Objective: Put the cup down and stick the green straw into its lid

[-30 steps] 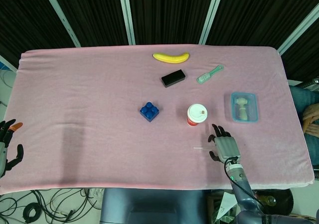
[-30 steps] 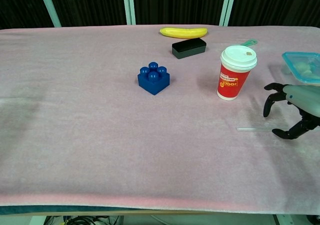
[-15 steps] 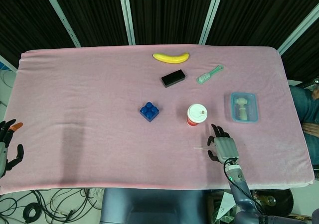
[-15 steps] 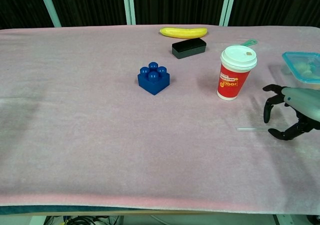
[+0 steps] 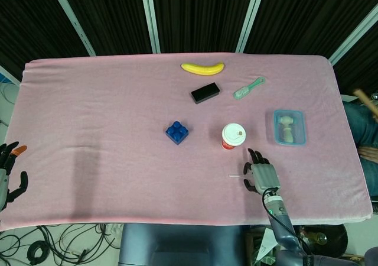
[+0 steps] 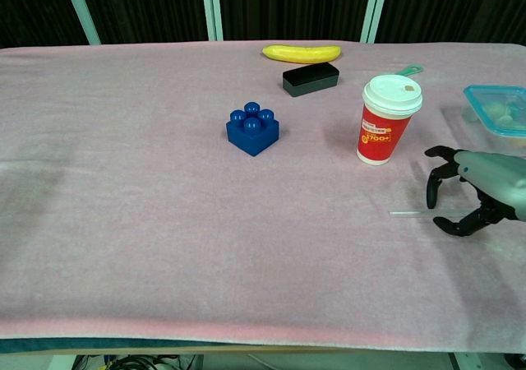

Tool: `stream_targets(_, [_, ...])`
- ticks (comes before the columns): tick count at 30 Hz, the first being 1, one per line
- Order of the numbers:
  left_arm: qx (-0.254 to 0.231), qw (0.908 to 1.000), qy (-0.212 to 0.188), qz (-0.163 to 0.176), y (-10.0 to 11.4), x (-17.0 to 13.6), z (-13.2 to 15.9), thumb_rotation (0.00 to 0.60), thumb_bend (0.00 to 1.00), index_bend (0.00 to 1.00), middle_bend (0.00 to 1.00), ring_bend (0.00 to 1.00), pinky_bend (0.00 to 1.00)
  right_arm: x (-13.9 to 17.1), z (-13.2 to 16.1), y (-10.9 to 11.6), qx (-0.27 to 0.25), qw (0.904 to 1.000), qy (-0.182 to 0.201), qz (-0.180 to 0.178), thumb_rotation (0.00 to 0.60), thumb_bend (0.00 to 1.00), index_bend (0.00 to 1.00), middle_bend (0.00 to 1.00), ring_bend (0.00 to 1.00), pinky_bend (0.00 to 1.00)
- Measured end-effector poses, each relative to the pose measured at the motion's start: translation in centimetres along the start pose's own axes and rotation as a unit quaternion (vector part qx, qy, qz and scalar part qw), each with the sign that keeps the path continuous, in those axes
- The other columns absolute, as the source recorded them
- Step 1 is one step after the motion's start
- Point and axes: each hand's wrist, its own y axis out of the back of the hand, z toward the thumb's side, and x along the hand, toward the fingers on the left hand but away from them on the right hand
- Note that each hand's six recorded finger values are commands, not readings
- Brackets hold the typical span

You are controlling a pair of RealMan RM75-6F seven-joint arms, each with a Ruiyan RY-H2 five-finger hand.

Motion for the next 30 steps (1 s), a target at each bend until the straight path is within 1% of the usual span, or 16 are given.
stream_targets(6, [0.0, 1.0, 0.001, 0.0, 0.0, 0.02, -0.02, 0.6, 0.58, 0.2, 0.09, 0.02, 0.0, -0.4, 0.53, -0.15, -0.003, 1.0, 0.004, 0.001, 0.6, 0.32, 0.54, 0.0, 0.0, 0.18])
stream_targets(19, [0.0, 1.0, 0.001, 0.0, -0.01, 0.04, -0.03, 0.6, 0.58, 0.2, 0.09, 0.02, 0.0, -0.52, 0.71, -0.09, -0.004, 1.0, 0.007, 0.002, 0.6, 0.32, 0.55, 0.0, 0.0, 0.18])
stream_targets(30, [0.001, 1.0, 0.001, 0.0, -0.01, 0.04, -0.02, 0.6, 0.58, 0.2, 0.09, 0.02, 0.0, -0.54, 0.51, -0.36, 0.002, 0.9999, 0.007, 0.01, 0.6, 0.33, 0.56, 0.0, 0.0, 0.18])
